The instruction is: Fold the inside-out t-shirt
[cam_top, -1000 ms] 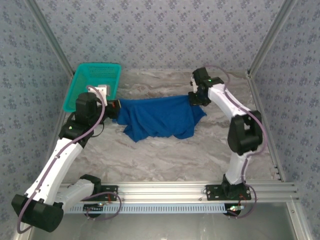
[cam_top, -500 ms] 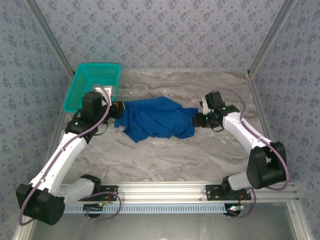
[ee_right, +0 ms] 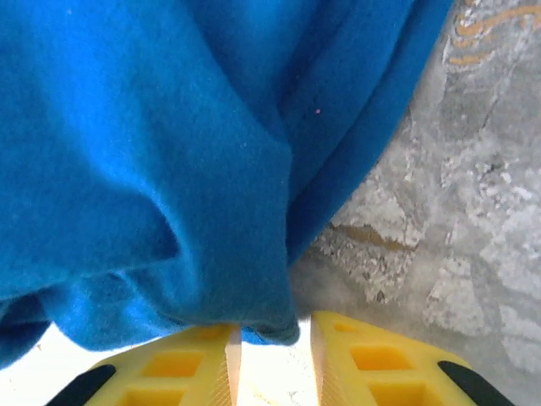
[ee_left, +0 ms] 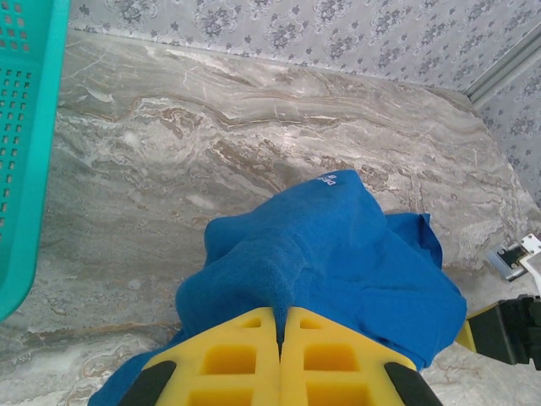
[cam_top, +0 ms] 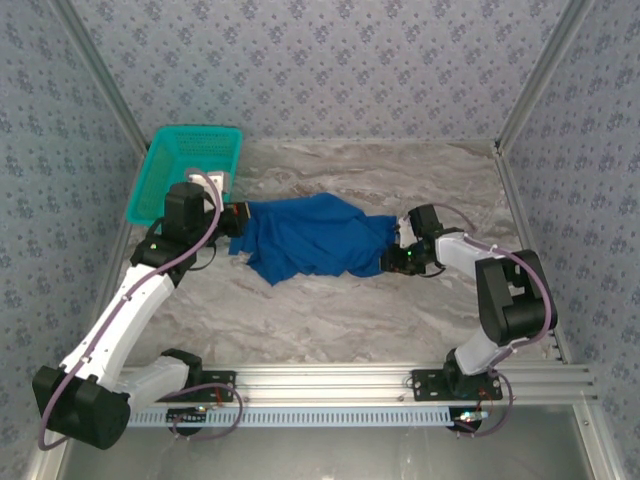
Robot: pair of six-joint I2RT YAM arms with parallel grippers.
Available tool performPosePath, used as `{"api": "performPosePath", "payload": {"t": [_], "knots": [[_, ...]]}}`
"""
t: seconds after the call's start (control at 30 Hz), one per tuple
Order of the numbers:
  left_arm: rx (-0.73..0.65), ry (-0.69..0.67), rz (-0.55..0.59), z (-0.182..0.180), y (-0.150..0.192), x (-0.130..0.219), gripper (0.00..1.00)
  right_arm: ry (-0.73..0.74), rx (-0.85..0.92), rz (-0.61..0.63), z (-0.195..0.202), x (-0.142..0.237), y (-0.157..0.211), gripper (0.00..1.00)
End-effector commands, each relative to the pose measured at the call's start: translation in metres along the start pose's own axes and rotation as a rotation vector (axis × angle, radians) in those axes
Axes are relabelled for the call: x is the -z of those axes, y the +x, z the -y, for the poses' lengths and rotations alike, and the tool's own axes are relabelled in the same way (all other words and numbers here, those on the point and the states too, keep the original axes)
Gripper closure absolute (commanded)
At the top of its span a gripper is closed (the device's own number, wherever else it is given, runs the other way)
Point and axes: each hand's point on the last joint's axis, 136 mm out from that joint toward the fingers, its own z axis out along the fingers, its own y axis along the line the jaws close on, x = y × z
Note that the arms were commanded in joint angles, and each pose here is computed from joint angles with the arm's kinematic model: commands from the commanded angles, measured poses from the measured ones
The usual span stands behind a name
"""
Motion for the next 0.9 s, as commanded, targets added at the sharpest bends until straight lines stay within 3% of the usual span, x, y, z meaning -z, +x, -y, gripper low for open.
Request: {"api": "performPosePath", "payload": {"t": [0.0,0.33,0.63,0.87], "knots": [[-0.027,0.047,0.076,0.014,-0.025,0.012,1.00,-0.011,0.021,0.014,0.001,-0.002,-0.008,0.77],[-0.029,0.016,0.093,0.008,-0.025,0.015,1.00,0.059,0.059,0.069,0.000,0.037,-0.009,1.00],[-0.005,-0.060,0.172,-0.005,-0.036,0.023,1.00,0.305,0.096,0.182,0.016,0.111,-0.014,1.00],[0.084,-0.178,0.297,-0.035,-0.047,0.051,1.00,0.492,0.050,0.327,0.033,0.162,-0.028,1.00]]}}
